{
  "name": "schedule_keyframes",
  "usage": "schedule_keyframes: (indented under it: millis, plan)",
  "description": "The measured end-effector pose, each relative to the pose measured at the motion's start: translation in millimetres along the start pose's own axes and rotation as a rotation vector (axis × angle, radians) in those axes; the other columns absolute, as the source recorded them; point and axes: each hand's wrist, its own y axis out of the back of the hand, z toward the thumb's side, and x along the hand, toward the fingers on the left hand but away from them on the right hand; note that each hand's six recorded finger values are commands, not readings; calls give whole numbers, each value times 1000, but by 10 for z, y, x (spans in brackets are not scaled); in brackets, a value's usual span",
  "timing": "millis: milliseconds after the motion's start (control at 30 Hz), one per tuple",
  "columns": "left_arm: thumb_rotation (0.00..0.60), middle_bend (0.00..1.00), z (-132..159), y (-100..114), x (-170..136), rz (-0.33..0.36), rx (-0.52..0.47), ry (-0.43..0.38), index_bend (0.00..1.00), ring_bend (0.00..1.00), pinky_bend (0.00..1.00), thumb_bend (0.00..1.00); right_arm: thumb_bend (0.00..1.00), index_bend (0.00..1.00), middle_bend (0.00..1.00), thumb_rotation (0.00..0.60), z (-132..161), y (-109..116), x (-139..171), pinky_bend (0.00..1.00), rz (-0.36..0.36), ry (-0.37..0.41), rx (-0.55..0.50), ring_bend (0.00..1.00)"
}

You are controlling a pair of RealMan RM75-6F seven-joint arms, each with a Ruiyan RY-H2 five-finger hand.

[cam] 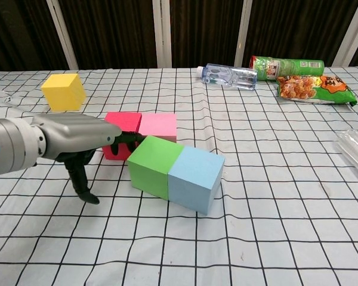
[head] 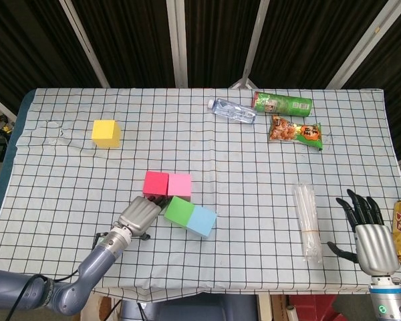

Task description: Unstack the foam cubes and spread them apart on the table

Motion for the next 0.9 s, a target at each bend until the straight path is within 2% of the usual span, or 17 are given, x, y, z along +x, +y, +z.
schedule_keyframes:
  millis: [133, 233, 367, 500, 700, 900]
  plan:
    - [600, 153, 10, 113, 20, 44, -44, 0, 71, 245, 503, 37, 59, 170, 43, 600, 7, -17, -10, 0, 6, 1, 1, 96]
    - [600, 180, 11, 173, 12, 45, -98, -6, 72, 277, 541, 37, 59, 170, 43, 600, 7, -29, -20, 0, 10, 0, 2, 97]
    - [600, 185, -20, 273, -9, 27, -169, -7, 71, 281, 542, 37, 59, 170, 43, 600, 10, -45, -34, 0, 13, -1, 4, 98]
    - [600, 144, -57, 477, -2, 44, -226, -4, 72, 218, 476, 35, 59, 169, 43, 600, 16, -64, -43, 0, 18, -2, 9, 100]
    - [600, 67, -105, 831, 87, 141, -256, 14, 65, 86, 315, 32, 59, 170, 43, 600, 18, -92, -56, 0, 28, -7, 17, 103]
    - [600, 47, -267, 957, 187, 179, -251, 93, 36, 81, 282, 3, 59, 169, 43, 600, 13, -96, -62, 0, 32, -10, 12, 108]
